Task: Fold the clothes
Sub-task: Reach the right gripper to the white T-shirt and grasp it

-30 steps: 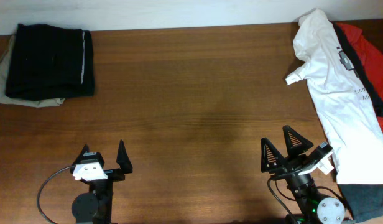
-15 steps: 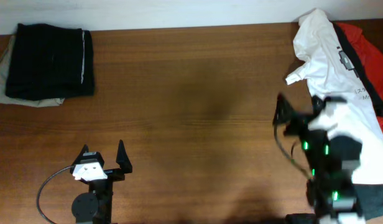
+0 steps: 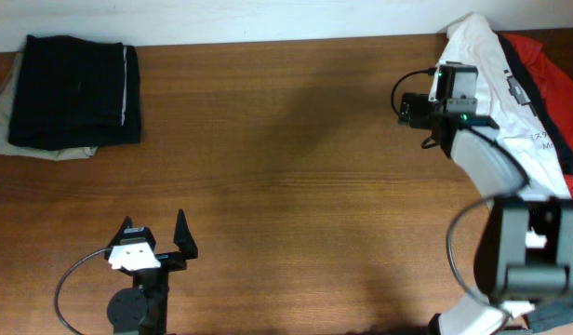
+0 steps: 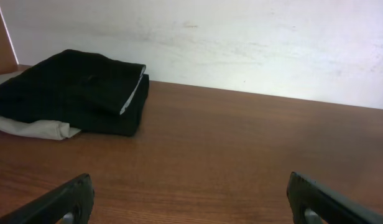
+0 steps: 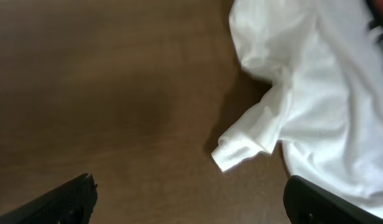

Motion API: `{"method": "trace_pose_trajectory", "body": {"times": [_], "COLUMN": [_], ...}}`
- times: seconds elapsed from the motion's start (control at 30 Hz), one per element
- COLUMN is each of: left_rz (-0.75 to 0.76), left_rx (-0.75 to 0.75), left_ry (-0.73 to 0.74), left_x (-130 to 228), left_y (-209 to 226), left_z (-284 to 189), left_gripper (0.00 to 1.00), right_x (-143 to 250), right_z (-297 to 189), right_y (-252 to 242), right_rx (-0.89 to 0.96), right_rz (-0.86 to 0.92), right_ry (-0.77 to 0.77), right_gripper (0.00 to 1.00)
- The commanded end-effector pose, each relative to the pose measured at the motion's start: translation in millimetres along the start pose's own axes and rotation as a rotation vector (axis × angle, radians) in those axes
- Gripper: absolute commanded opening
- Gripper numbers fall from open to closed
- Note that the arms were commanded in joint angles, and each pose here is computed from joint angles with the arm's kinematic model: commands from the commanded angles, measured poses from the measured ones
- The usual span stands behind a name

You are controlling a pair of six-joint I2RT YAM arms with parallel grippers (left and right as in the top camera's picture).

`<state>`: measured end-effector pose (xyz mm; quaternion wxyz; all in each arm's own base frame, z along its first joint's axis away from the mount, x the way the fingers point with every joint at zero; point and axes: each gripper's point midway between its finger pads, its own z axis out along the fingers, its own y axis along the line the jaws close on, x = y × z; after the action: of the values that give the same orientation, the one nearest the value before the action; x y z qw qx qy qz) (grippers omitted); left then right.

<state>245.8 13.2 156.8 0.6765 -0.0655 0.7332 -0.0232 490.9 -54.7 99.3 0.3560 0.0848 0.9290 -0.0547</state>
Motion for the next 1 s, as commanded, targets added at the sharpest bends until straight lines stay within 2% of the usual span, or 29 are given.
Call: {"method": "trace_pose_trajectory", "body": {"times": [0.0,0.1,0.23,0.3,0.4,0.63,0.77,0.9,0.97], "left_rz": [0.016,0.016,0.016,0.016,0.016,0.016,0.016,0.016,0.016], "left_rx": [-0.004,-0.004,-0.004,-0.004,-0.004,-0.004,-0.004,-0.004,-0.004], "left_ry": [0.003,0.002,0.002,0.002,0.002,0.002,0.002,0.003,0.003], "left_x": [2.3,2.2,2.0,2.0,2.2,2.0,2.0,2.3,2.3], "left_y": [1.3,1.2,1.2,1.2,1.2,1.2,1.2,1.3,1.3], "left_z": [0.2,0.2,0.2,0.2,0.2,0.2,0.2,0.2,0.2], "left_gripper": [0.99,0.99,0.99,0.99,0.99,0.99,0.99,0.99,0.99], "right_x": [-22.1,-25.7,-2.0,5.8,3.5,-22.5,-13.0,-10.9,-6.7], "right_z": [26.9,52.3,73.5,78.9,80.2,69.4,70.0,69.7,72.7], "right_y": [-15.6,-6.6,-19.1,-27.1,-42.5,-68.2,-80.3,-95.5,-95.3], "right_rx": [0.042,-0.037,0.049,0.068,0.093,0.164,0.177,0.193,0.193], "right_rz": [0.014,0.028,0.154,0.245,0.264,0.098,0.097,0.12,0.118], "right_ry": [0.034,0.114,0.19,0.209,0.196,0.162,0.196,0.201,0.212], "right_gripper": [1.0,0.98,0.88,0.87,0.88,0.89,0.88,0.78,0.69]}}
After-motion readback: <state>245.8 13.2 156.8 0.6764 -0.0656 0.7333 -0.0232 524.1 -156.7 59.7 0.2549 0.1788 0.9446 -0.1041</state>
